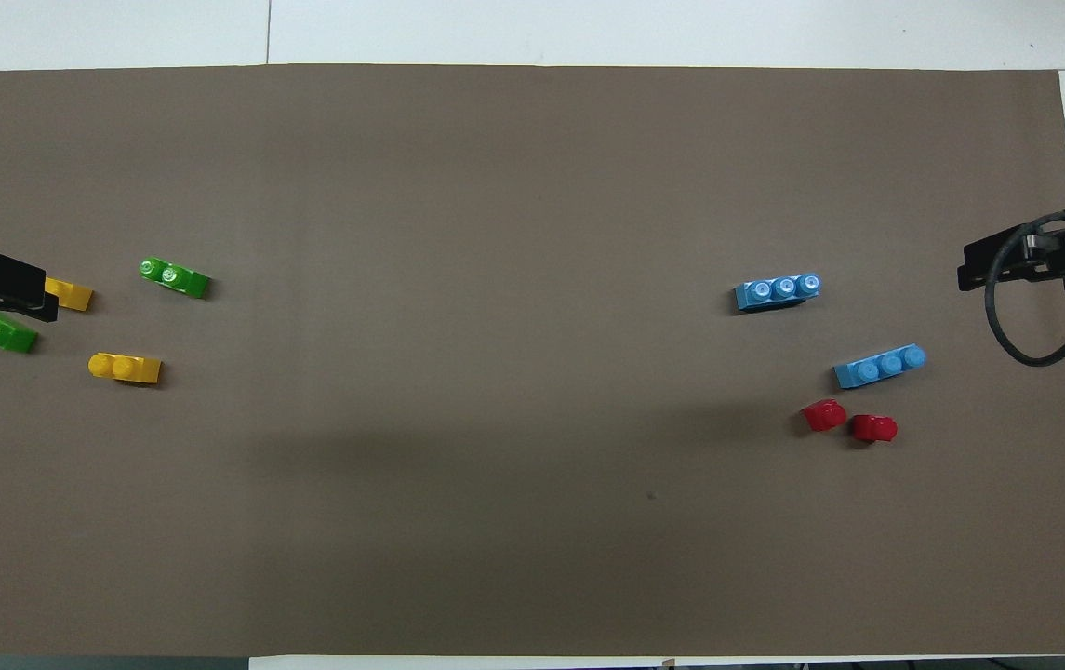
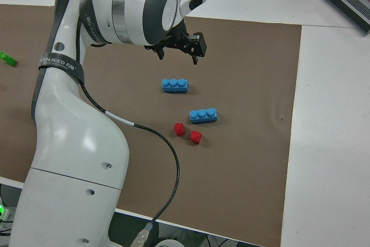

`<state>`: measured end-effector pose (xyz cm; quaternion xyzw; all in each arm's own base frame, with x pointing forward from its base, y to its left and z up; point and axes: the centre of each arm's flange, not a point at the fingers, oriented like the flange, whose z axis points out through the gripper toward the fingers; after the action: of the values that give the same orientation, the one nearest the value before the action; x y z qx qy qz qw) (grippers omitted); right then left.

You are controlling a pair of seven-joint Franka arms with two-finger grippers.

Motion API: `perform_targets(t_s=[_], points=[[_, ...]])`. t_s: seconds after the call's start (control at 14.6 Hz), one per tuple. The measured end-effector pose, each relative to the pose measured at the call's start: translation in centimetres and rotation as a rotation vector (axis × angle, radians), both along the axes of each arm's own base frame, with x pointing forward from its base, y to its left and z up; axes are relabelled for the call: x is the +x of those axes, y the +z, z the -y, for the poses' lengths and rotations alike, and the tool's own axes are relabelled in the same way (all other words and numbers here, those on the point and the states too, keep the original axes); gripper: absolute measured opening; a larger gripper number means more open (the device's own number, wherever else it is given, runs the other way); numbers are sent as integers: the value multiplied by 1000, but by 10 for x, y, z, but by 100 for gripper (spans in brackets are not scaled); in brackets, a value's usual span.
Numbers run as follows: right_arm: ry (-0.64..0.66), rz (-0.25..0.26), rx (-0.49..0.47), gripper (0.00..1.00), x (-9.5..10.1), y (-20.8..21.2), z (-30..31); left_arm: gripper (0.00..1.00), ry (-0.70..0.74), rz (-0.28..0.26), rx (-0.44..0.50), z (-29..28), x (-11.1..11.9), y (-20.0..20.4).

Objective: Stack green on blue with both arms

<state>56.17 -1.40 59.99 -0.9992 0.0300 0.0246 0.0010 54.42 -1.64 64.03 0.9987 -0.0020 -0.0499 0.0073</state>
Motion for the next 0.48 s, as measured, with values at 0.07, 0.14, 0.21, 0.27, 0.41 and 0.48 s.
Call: perform_targets(t_s=[0.07, 0.14, 0.21, 0.27, 0.41, 0.48], points=[[-1, 0, 0, 100, 0, 0, 0, 100, -1, 0, 0, 0, 0, 0], [-1, 1, 0, 100, 0, 0, 0, 100, -2, 0, 0, 1, 0, 0], [-1, 1, 0, 100, 0, 0, 0, 100, -4, 0, 0, 2, 0, 0], [-1, 1, 0, 100, 0, 0, 0, 100, -5, 0, 0, 2, 0, 0], [-1, 1, 0, 100, 0, 0, 1, 100, -7, 0, 0, 4, 0, 0], [-1, 1, 0, 100, 0, 0, 1, 100, -7, 0, 0, 4, 0, 0]])
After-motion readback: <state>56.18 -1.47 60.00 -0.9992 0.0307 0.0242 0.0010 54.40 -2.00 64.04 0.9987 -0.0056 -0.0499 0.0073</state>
